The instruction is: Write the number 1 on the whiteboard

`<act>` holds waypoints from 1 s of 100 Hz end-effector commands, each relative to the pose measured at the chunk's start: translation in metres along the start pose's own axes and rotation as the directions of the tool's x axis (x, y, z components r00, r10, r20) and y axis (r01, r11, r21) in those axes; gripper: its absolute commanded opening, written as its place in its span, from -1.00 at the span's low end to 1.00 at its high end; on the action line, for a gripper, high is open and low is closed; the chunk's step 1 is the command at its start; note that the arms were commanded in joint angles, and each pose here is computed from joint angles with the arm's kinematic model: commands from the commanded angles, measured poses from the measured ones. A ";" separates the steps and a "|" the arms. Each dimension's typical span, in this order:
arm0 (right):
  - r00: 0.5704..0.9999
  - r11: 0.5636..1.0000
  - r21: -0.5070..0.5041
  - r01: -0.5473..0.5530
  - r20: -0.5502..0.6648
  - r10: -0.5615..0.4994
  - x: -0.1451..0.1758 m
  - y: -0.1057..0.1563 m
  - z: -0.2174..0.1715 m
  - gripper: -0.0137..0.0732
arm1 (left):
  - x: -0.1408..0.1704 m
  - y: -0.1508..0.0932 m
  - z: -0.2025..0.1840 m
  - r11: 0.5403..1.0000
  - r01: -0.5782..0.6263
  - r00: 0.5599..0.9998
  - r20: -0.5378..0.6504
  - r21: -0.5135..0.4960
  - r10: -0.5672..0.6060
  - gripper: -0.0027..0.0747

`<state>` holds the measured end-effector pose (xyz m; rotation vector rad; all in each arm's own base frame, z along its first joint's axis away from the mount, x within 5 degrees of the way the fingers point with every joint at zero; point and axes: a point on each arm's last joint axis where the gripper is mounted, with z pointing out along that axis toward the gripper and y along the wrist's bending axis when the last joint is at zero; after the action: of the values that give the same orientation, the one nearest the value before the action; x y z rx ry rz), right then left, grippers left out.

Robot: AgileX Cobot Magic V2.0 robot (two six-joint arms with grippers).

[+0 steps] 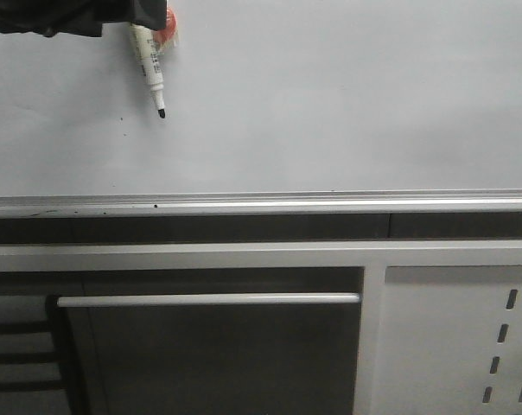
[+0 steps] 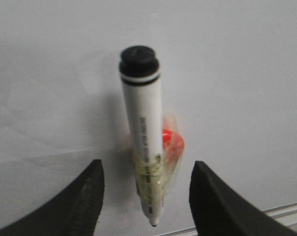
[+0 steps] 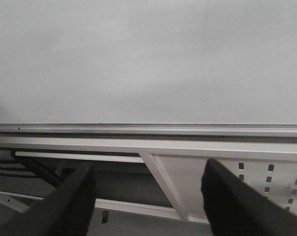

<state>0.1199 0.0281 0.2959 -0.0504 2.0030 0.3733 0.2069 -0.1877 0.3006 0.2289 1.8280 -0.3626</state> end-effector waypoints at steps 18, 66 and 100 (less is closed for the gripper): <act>0.996 1.000 0.016 -0.004 0.093 0.003 -0.016 0.000 -0.003 0.27 | -0.022 0.006 0.001 0.998 0.054 0.995 0.083 0.031 -0.056 0.02; 0.996 1.000 0.016 -0.004 0.093 0.003 -0.016 0.000 -0.003 0.27 | -0.013 0.006 0.011 0.999 0.044 0.997 0.059 0.007 -0.044 -0.15; 0.996 1.000 0.016 -0.004 0.093 0.003 -0.016 0.000 -0.003 0.27 | -0.013 0.006 0.011 0.999 0.037 0.997 0.067 0.004 -0.037 -0.98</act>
<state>0.1199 0.0281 0.2960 -0.0493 2.0027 0.3750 0.2208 -0.1889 0.2895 0.2230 1.8523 -0.3989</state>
